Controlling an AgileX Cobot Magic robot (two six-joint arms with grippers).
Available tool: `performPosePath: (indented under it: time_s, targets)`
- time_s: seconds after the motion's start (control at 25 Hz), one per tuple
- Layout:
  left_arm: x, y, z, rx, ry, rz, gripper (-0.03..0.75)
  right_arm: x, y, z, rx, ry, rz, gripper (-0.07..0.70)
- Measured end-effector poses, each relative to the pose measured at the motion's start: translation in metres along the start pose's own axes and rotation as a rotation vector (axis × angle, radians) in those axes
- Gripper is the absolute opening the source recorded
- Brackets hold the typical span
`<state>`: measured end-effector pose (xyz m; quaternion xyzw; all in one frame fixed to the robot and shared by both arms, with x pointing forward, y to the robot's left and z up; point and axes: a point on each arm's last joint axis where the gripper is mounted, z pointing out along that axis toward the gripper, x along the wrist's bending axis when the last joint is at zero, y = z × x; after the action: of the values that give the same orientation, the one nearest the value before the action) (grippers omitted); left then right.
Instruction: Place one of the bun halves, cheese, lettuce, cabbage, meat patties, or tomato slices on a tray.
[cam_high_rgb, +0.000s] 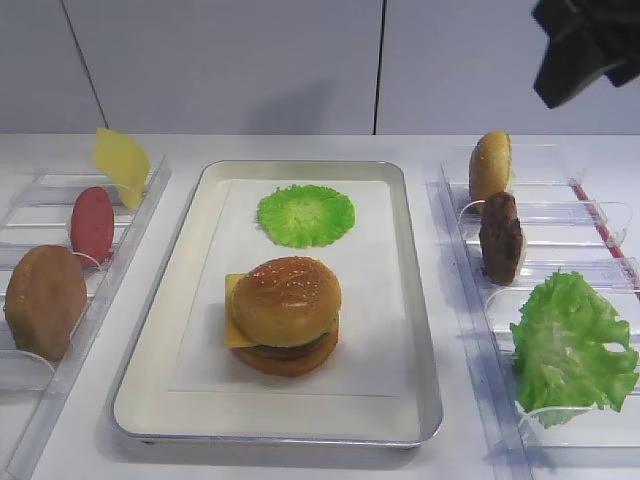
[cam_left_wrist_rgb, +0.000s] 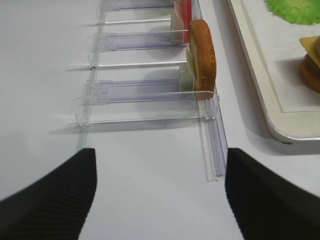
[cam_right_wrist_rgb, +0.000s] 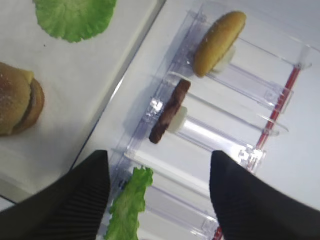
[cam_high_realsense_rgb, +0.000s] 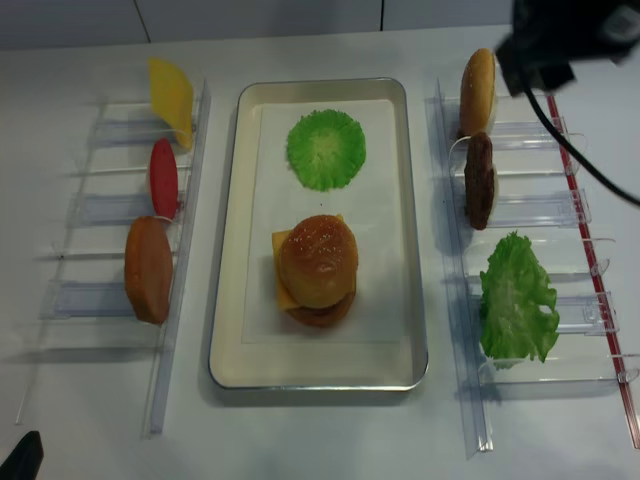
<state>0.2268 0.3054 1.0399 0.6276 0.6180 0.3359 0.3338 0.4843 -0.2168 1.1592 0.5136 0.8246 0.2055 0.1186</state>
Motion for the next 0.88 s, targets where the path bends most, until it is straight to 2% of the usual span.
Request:
performPosePath:
  time_s: [0.12, 0.24, 0.44, 0.88]
  targets:
    - [0.000, 0.000, 0.000, 0.000, 0.000, 0.000, 0.493, 0.005, -0.030, -0.016, -0.033, -0.018, 0.025, 0.451]
    - [0.000, 0.000, 0.000, 0.000, 0.000, 0.000, 0.493, 0.009, -0.059, -0.030, -0.115, -0.034, 0.053, 0.452]
    - [0.000, 0.000, 0.000, 0.000, 0.000, 0.000, 0.493, 0.016, -0.104, -0.045, -0.235, -0.068, 0.069, 0.452]
    - [0.000, 0.000, 0.000, 0.000, 0.000, 0.000, 0.493, 0.029, -0.202, -0.031, -0.300, -0.067, 0.117, 0.451]
